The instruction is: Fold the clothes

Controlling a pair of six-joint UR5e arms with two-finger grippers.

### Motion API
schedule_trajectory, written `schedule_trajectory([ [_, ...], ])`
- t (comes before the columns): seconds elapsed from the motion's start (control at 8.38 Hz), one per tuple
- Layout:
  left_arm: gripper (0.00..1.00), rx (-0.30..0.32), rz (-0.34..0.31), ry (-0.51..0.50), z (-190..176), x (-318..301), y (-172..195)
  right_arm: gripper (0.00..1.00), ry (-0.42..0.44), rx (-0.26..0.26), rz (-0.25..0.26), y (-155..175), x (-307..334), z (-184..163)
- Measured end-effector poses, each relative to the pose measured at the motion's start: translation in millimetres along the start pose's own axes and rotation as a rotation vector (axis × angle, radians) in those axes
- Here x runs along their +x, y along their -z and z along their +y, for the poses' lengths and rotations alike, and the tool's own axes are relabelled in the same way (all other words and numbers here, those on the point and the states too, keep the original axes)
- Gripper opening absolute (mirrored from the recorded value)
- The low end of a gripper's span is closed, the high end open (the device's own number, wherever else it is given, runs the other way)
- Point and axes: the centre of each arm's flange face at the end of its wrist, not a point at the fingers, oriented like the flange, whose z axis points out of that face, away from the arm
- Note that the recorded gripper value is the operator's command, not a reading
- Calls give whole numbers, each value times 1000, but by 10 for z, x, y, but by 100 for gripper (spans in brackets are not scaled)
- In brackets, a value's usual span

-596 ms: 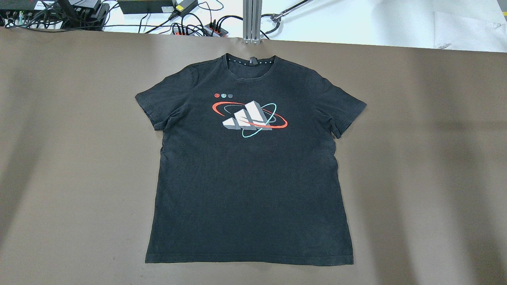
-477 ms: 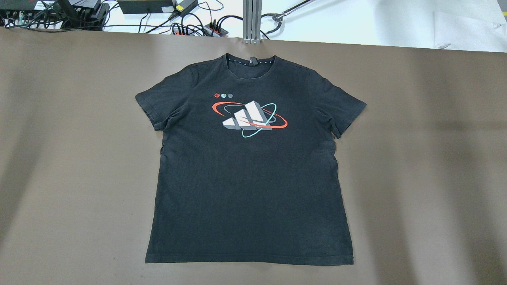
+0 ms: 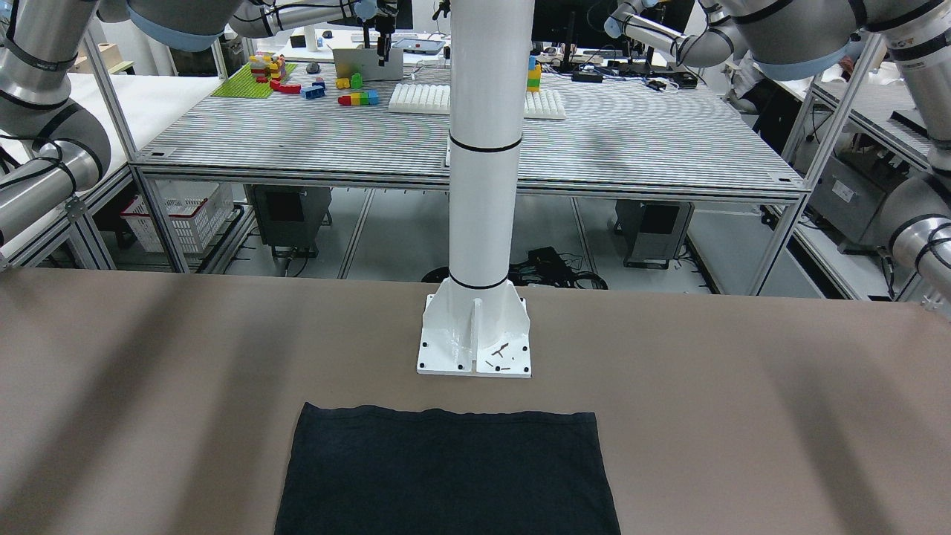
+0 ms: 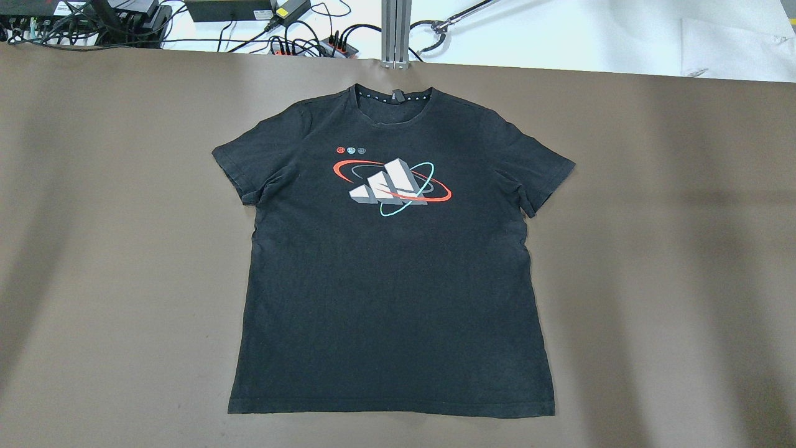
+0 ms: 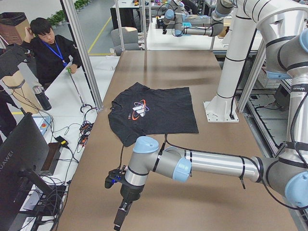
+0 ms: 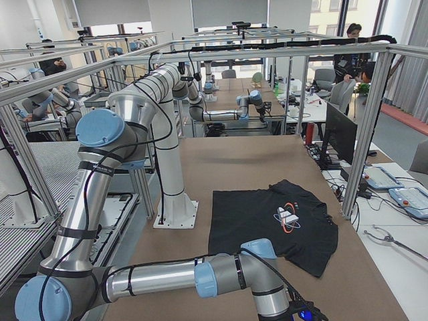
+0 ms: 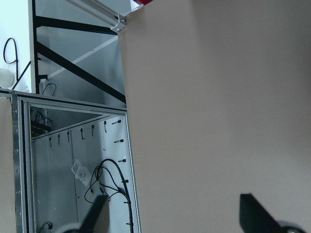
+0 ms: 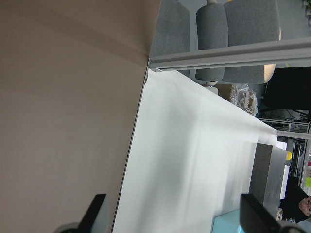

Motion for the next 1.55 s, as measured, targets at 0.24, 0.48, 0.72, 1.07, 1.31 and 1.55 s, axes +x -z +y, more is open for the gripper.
schedule_trajectory([
  [0.24, 94, 51, 5, -12, -166, 55, 235, 95, 6, 105, 12, 221, 2, -144],
  [0.48, 94, 93, 3, -16, -145, 101, 462, 95, 11, 199, -20, 278, -46, -209],
  [0.72, 94, 100, 2, -9, -160, 107, 493, 95, 13, 218, -45, 252, -74, -209],
  [1.07, 94, 115, 7, -12, -254, 127, 537, 94, 11, 237, -44, 47, -88, -132],
  [1.31, 94, 134, 14, -22, -405, 188, 602, 94, -49, 229, -54, -148, -99, -142],
  [1.55, 94, 144, 73, -78, -898, 574, 560, 94, -59, 217, -104, -399, -234, -562],
])
